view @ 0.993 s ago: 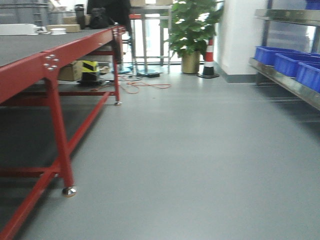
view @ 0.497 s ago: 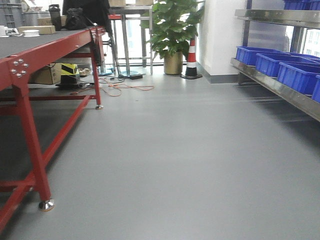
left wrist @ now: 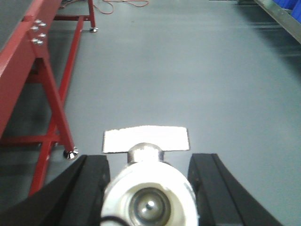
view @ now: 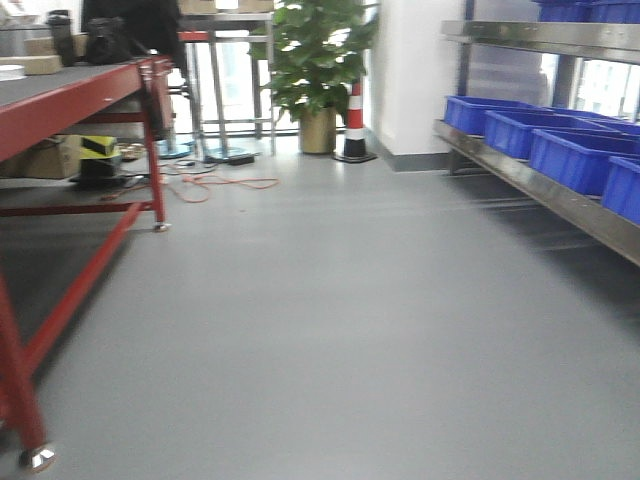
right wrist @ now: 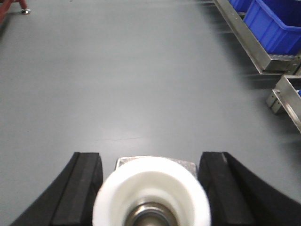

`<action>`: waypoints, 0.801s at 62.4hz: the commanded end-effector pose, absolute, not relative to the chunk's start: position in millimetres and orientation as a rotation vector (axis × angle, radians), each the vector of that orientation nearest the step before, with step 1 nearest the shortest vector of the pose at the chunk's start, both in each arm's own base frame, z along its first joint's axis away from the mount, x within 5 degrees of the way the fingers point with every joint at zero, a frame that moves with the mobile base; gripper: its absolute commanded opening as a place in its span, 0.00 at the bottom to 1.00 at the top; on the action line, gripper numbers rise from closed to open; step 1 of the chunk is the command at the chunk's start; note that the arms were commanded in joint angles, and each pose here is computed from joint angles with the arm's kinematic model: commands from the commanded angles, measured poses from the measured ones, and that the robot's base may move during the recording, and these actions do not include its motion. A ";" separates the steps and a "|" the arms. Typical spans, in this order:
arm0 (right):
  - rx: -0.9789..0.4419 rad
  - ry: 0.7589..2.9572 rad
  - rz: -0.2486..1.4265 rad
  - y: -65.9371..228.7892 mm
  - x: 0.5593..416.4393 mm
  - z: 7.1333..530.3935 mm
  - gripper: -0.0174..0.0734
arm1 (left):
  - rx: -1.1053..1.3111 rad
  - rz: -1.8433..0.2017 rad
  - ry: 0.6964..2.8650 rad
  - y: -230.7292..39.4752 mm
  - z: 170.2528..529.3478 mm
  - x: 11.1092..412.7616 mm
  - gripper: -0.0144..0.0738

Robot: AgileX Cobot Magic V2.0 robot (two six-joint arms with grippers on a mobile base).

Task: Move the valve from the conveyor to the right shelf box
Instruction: 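Drive the base to the steel shelf while holding both valves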

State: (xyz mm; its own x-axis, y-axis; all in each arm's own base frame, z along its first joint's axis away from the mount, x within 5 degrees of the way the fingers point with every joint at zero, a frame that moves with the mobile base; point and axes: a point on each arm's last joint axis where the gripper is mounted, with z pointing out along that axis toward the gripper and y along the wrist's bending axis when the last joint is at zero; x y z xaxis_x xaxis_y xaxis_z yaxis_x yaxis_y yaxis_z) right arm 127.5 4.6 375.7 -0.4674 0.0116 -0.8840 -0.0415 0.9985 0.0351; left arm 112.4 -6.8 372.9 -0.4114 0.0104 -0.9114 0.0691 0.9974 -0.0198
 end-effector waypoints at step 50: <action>-0.016 1.977 0.050 3.5 128.4 384.5 0.01 | 0.050 -0.078 1.934 -7.7 379.7 112.4 0.04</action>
State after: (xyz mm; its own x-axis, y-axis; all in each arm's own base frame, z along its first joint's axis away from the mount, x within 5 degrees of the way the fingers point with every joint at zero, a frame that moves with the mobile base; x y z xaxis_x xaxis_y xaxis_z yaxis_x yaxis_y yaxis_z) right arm 127.5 4.6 375.7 -0.4674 0.0116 -0.8840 -0.0415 0.9985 0.0351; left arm 112.4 -6.8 372.9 -0.4114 0.0104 -0.9114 0.0691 0.9974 -0.0198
